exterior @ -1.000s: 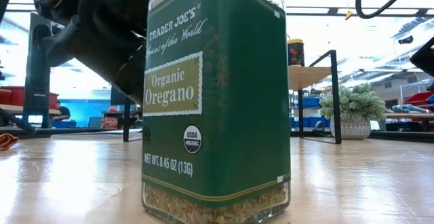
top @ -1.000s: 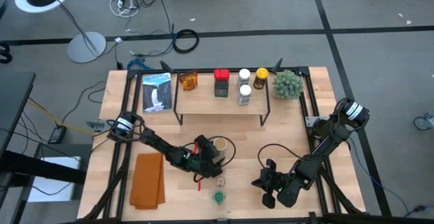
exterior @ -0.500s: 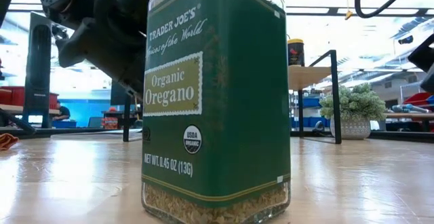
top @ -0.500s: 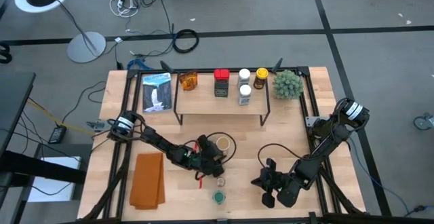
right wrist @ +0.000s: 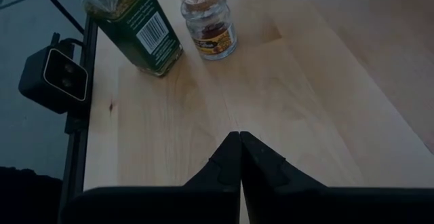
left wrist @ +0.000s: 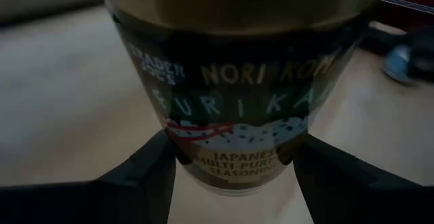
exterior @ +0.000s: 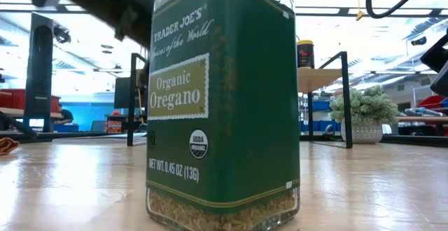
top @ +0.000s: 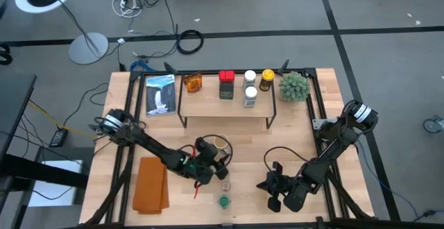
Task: Shelf spices
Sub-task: Put the gold seasoning bottle on the shelf
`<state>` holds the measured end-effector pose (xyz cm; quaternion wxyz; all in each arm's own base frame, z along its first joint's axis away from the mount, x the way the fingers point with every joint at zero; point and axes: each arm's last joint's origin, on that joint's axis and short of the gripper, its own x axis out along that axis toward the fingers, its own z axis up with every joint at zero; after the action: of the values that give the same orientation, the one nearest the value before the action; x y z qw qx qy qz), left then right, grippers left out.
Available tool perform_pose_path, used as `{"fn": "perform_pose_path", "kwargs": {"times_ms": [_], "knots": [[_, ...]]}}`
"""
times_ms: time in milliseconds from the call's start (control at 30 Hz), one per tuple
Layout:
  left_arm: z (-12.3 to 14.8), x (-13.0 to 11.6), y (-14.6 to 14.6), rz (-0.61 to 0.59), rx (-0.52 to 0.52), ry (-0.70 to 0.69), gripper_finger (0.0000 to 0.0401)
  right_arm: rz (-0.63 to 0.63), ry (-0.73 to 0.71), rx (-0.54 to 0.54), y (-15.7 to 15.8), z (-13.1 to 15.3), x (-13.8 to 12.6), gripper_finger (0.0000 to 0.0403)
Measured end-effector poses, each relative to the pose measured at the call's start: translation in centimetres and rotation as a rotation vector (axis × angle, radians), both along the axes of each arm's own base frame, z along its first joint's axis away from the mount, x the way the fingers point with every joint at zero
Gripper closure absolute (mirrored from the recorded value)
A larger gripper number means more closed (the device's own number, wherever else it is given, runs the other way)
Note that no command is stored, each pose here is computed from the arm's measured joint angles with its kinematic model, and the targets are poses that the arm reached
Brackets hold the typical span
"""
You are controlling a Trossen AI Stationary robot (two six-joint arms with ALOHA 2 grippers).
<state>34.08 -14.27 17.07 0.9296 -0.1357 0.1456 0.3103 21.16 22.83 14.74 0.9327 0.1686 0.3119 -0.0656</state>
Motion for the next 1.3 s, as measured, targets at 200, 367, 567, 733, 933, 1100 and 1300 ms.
{"fn": "perform_pose_path", "kwargs": {"times_ms": [200,367,567,733,933,1100,1300], "knots": [[5.1,-1.1,1.3,0.079,0.059,0.101,0.0154,0.0,0.0,0.0,0.0,0.0,0.0,0.0397],[7.9,-1.3,4.1,0.223,0.084,0.173,0.0155,0.006,0.0,-0.008,0.0,0.0,0.0,0.0401],[7.4,-0.6,8.8,0.343,-0.029,0.225,0.0155,0.007,0.0,-0.011,0.0,0.0,0.0,0.0397],[7.4,-0.3,11.0,0.41,-0.038,0.225,0.0144,0.008,0.0,-0.011,0.0,0.0,0.0,0.04],[7.2,-0.1,12.8,0.465,-0.048,0.227,0.0147,0.012,0.0,-0.016,0.0,0.0,0.0,0.0399],[7.2,0.0,13.4,0.476,-0.058,0.231,0.0132,0.012,0.0,-0.017,0.0,0.0,0.0,0.0398],[7.1,-0.1,13.5,0.477,-0.057,0.237,0.0115,0.021,0.007,-0.013,0.0,0.0,0.0,0.0401]]}}
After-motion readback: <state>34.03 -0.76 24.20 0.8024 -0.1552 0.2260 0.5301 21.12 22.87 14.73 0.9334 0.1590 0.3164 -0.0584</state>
